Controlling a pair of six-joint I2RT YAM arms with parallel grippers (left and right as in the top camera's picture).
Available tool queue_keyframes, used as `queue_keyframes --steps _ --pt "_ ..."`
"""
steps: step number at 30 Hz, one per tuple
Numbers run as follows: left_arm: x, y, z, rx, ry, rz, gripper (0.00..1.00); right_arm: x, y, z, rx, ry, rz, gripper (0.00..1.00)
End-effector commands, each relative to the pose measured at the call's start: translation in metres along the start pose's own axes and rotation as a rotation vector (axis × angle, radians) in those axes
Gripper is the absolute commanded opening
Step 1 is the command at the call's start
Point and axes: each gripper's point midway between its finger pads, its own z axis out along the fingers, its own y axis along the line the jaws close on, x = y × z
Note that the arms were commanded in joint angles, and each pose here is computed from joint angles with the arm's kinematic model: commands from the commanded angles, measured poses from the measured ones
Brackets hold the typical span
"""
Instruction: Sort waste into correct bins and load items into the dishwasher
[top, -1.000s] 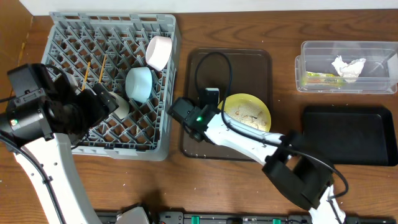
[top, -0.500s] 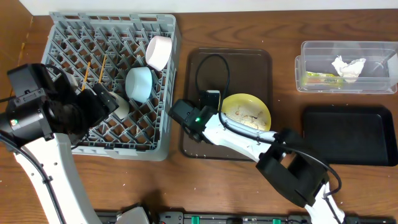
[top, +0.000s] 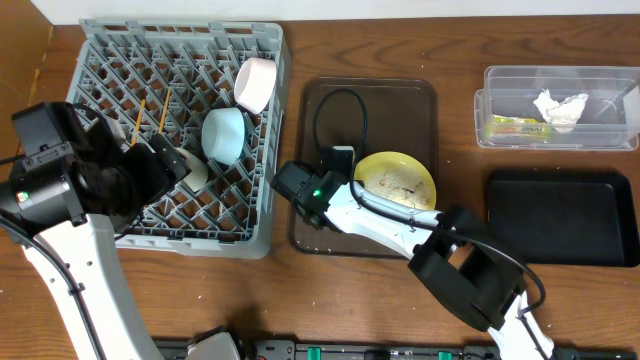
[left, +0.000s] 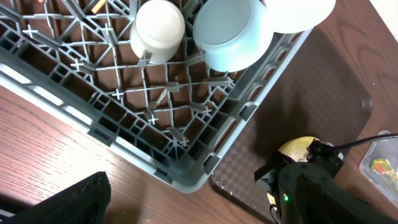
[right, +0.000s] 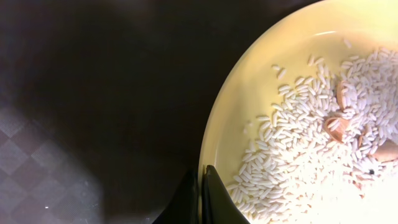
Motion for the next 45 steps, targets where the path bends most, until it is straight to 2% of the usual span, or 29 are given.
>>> queue_keyframes --steps 1,18,30,45 --pt "-0.001 0.003 -0.001 -0.011 -0.004 -0.006 0.95 0.006 0.001 0.001 0.022 -0.01 -0.057 0.01" --pt "-0.001 0.003 -0.001 -0.011 -0.004 -0.006 0.95 0.0 -0.012 -0.015 0.124 -0.074 -0.129 0.01" --pt "-0.001 0.003 -0.001 -0.011 -0.003 -0.006 0.95 -0.009 -0.011 -0.027 0.162 -0.121 -0.292 0.01" --pt "-0.001 0.003 -0.001 -0.011 -0.003 -0.006 0.95 -0.018 -0.025 -0.03 0.244 -0.159 -0.384 0.01"
